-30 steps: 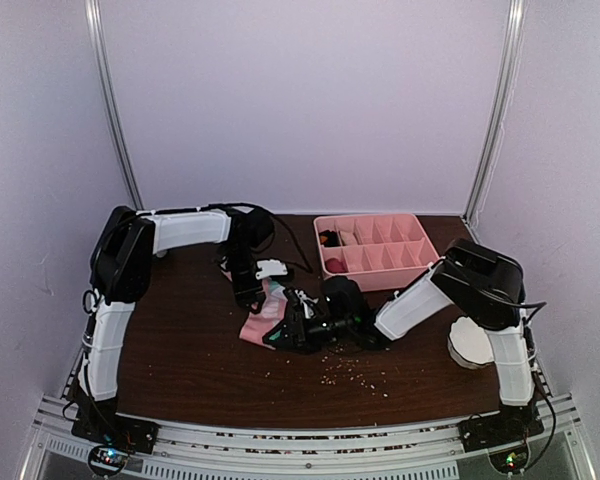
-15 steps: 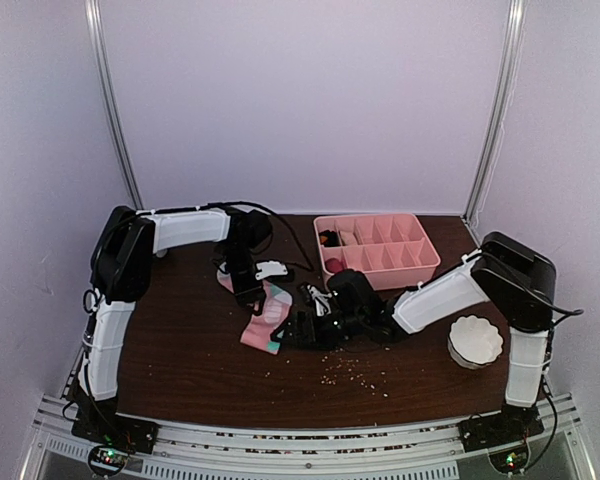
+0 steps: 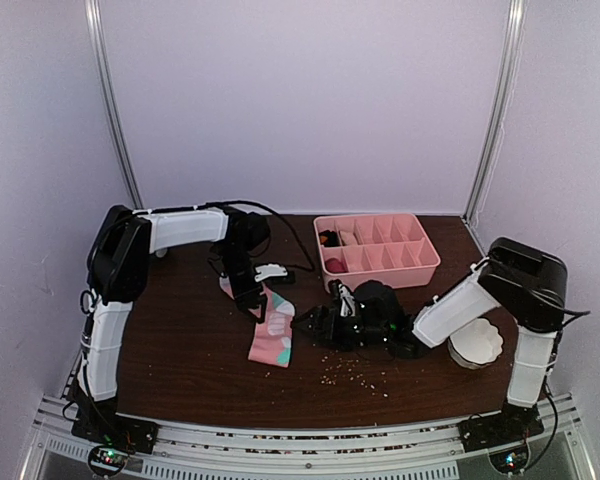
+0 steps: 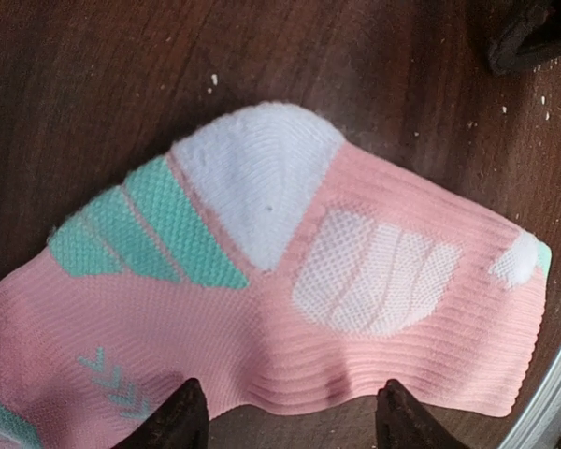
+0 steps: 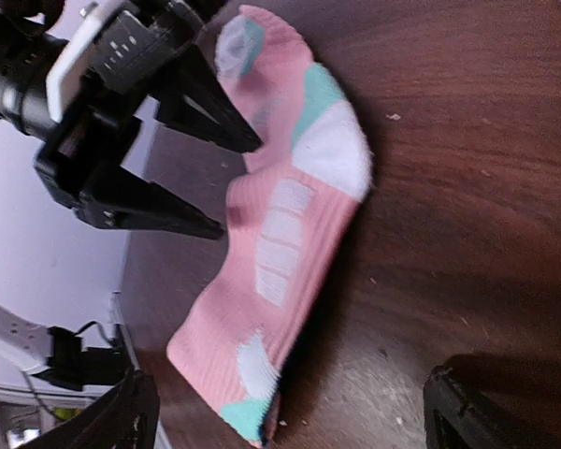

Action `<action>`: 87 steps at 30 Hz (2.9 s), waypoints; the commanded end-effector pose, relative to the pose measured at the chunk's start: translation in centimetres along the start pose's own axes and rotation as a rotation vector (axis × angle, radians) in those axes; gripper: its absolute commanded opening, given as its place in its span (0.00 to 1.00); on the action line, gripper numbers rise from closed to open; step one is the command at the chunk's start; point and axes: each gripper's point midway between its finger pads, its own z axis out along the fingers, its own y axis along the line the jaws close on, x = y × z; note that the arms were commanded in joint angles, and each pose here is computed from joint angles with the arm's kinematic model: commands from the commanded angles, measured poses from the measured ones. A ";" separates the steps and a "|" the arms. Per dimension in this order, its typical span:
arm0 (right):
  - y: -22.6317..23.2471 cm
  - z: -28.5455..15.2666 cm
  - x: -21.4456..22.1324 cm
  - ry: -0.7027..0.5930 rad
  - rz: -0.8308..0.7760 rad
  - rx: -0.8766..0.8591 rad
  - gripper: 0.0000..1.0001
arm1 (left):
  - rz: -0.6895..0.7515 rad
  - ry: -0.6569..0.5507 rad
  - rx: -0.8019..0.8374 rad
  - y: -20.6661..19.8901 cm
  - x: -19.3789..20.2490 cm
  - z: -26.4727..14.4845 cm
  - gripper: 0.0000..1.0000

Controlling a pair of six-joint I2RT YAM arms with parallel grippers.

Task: Roll the socks
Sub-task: Adjust the sock at the center of the board.

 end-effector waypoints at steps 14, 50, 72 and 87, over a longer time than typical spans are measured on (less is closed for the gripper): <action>-4.3 -3.0 7.4 0.153 -0.137 0.293 0.97 | -0.001 -0.111 -0.185 1.0 0.5 -5.9 0.98; 9.5 4.0 6.3 0.104 -0.422 -0.048 0.51 | -0.092 0.043 -0.011 1.7 0.4 5.2 0.98; 9.1 5.1 0.3 0.018 0.001 -0.230 0.00 | -0.096 -0.015 0.018 2.2 -1.0 3.7 0.98; 2.1 4.5 3.1 0.251 0.442 -0.153 0.00 | 0.146 -0.108 -0.425 4.1 -0.9 -9.3 0.98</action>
